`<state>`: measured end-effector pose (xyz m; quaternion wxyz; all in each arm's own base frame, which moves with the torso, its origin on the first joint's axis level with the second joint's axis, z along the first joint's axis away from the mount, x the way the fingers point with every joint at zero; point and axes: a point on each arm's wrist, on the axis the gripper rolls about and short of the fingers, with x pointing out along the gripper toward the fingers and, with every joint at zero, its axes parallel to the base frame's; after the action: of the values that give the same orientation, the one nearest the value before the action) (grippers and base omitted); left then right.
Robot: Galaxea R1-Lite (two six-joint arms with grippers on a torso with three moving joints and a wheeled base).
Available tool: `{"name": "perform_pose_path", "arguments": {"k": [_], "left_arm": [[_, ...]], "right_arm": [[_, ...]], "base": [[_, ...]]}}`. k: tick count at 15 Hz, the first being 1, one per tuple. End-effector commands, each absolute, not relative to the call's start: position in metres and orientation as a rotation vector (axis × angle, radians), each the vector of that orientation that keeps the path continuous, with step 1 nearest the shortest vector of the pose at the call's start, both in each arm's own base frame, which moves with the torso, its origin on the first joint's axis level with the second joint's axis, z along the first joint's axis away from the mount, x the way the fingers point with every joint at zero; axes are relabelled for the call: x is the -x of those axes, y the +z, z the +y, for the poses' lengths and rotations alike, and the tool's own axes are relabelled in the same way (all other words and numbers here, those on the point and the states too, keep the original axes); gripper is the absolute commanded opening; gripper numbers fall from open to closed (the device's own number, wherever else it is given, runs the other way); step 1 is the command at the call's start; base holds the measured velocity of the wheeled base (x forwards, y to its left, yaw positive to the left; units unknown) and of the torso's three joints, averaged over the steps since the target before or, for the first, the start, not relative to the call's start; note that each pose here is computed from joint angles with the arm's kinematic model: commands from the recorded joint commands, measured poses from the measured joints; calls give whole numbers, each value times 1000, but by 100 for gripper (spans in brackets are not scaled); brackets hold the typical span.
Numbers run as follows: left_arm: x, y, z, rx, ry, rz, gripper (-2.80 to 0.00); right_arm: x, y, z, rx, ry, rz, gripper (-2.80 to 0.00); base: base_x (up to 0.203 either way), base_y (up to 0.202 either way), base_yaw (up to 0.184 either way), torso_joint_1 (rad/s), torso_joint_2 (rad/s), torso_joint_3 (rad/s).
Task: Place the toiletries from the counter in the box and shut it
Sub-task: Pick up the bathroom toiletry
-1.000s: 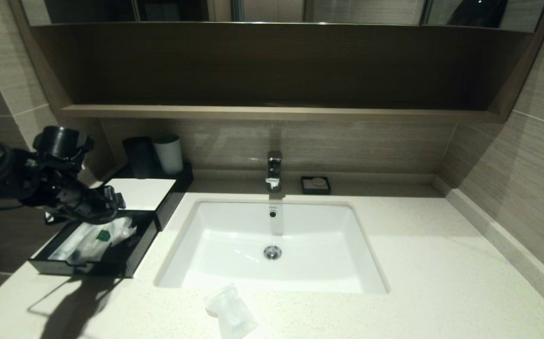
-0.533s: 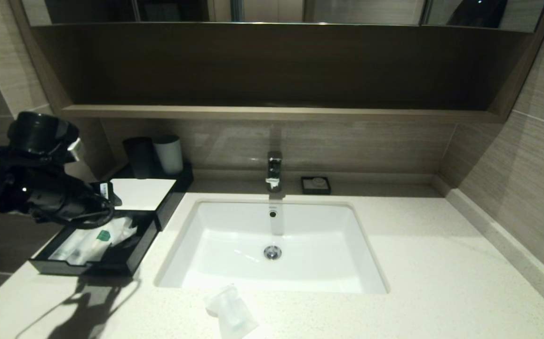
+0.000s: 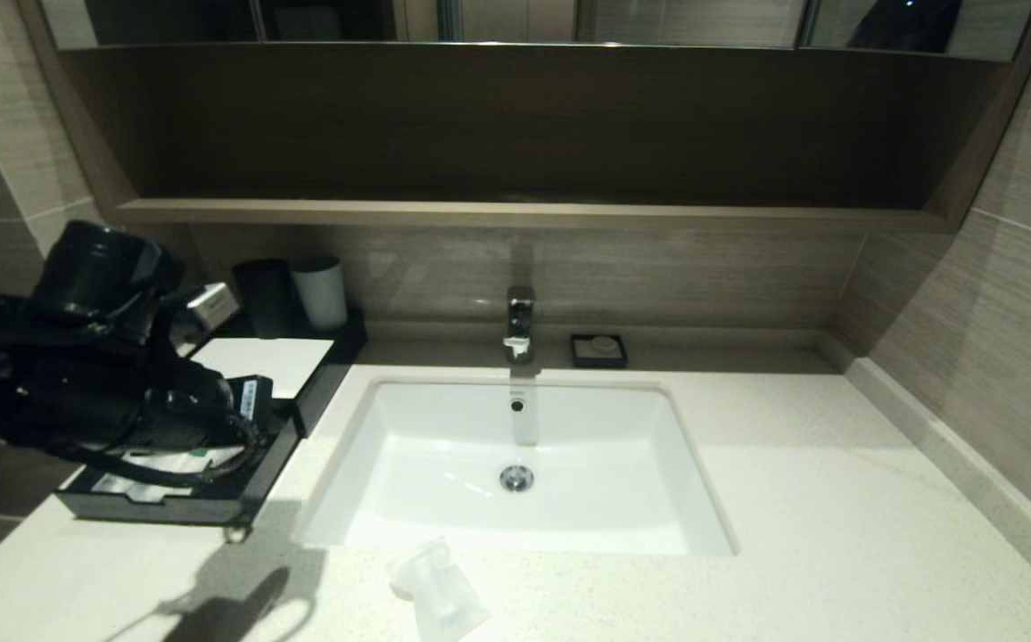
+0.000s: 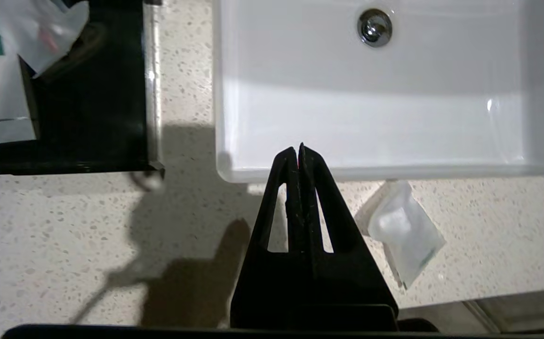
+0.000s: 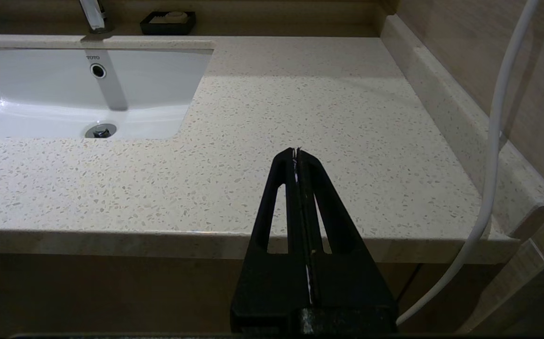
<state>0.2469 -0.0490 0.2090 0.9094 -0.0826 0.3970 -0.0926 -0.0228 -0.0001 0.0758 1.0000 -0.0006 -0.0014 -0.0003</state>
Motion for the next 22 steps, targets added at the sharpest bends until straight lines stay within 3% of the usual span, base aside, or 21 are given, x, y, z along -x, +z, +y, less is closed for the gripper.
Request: {"name": "perform_pose_path", "arguments": {"k": [1,9,16,17,22], "left_arm": [[-238,211,-58,160,-242,831,-280],[-217,192,-98,121,-499,956,-280],[-244,146,-110,105,-477,1138,-280],[-245,143,-111,105,-476,1151,0],[-252,137,-110,118,-487,1172,0]], "right_arm": [[23,75,0,2,0,-2,-280],[23,75,0,2,0,-2,-280],[23,75,0,2,0,-2,-280],[23,75,0,1,0,-2,-280],[23,75,0,2,0,-2,-280]], "base": [[0,0,0,0,0,0],[0,0,0,0,0,0],[0,0,0,0,0,0],[0,0,0,0,0,0],[0,0,0,0,0,0]]}}
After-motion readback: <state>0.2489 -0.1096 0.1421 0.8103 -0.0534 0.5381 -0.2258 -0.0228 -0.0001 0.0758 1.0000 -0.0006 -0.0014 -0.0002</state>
